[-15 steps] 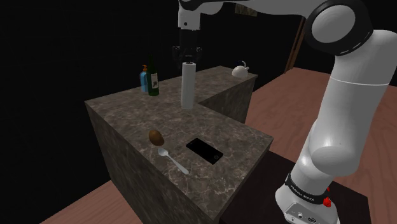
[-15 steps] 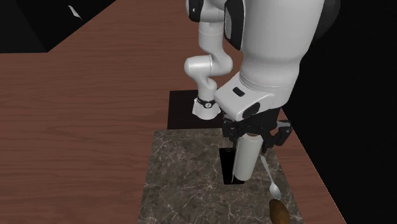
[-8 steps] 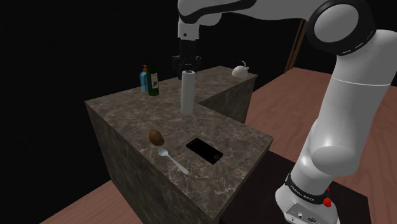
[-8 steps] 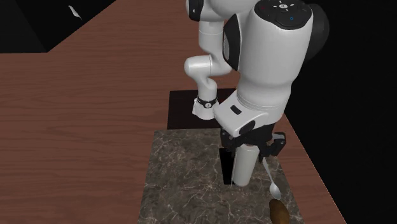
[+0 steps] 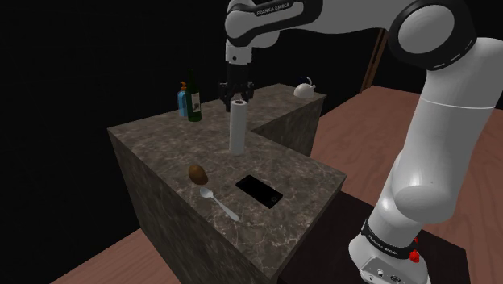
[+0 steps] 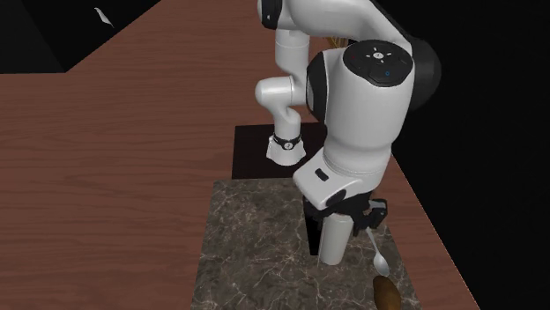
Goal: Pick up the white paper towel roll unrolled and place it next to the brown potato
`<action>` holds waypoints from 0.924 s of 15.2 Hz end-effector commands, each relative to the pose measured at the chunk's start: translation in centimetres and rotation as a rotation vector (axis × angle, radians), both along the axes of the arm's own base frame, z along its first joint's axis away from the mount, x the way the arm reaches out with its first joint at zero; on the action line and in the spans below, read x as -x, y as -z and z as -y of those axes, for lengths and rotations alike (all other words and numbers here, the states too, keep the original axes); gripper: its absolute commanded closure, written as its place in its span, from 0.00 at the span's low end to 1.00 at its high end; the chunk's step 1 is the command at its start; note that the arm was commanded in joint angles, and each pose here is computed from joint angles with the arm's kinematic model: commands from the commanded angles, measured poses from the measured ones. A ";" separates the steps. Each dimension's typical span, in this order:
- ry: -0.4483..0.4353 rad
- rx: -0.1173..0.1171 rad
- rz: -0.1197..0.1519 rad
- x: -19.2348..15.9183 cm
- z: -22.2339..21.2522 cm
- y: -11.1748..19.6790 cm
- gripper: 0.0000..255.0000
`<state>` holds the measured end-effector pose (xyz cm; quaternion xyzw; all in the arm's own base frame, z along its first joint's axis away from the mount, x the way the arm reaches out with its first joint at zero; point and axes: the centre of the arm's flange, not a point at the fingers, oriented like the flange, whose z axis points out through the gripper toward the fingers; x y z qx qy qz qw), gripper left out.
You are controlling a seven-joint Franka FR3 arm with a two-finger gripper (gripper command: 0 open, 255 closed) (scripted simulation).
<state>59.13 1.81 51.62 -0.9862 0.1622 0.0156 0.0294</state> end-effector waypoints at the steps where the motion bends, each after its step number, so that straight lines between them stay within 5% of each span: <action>1: 0.000 0.000 0.001 0.1 0.0 1.1 1.00; 14: 0.000 0.000 0.001 0.1 0.0 8.0 1.00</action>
